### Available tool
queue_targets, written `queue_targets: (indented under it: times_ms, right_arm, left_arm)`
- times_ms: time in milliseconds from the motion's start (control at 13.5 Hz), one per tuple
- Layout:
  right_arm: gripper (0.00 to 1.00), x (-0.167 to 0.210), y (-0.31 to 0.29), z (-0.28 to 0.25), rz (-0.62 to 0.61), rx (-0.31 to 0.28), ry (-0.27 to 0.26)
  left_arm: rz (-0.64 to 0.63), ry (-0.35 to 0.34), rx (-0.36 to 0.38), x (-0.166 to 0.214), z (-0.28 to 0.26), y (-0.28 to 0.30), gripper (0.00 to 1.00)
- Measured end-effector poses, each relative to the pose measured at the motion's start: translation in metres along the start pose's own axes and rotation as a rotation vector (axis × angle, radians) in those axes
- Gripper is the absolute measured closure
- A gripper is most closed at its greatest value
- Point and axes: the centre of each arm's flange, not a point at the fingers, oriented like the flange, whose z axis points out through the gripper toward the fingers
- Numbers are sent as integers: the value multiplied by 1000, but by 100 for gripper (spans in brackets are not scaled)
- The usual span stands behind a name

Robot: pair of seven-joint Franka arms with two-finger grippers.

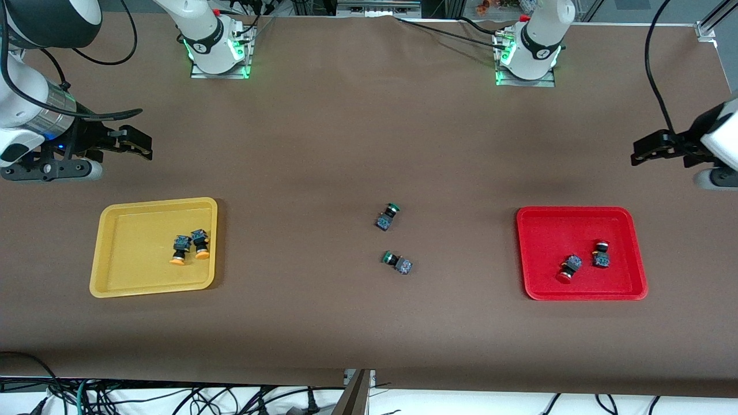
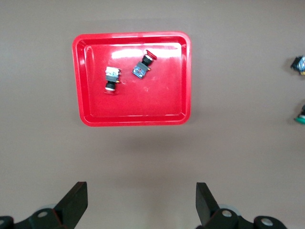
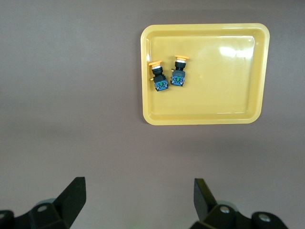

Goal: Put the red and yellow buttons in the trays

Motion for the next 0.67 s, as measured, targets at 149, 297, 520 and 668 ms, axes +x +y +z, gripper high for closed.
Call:
queue_targets:
  times_ms: [149,297,520,668]
  right_arm:
    - [0,0,0,0,0,0,0]
    - [0,0,0,0,0,0,0]
    - [0,0,0,0,0,0,0]
    - [0,0,0,0,0,0,0]
  left_arm:
    - [-54,39,3,-6,9,4,0]
    - [-96,51,6,-20,13,19,0]
    - [-104,50,10,-32,11,42,0]
    - [-102,46,11,-33,12,45,0]
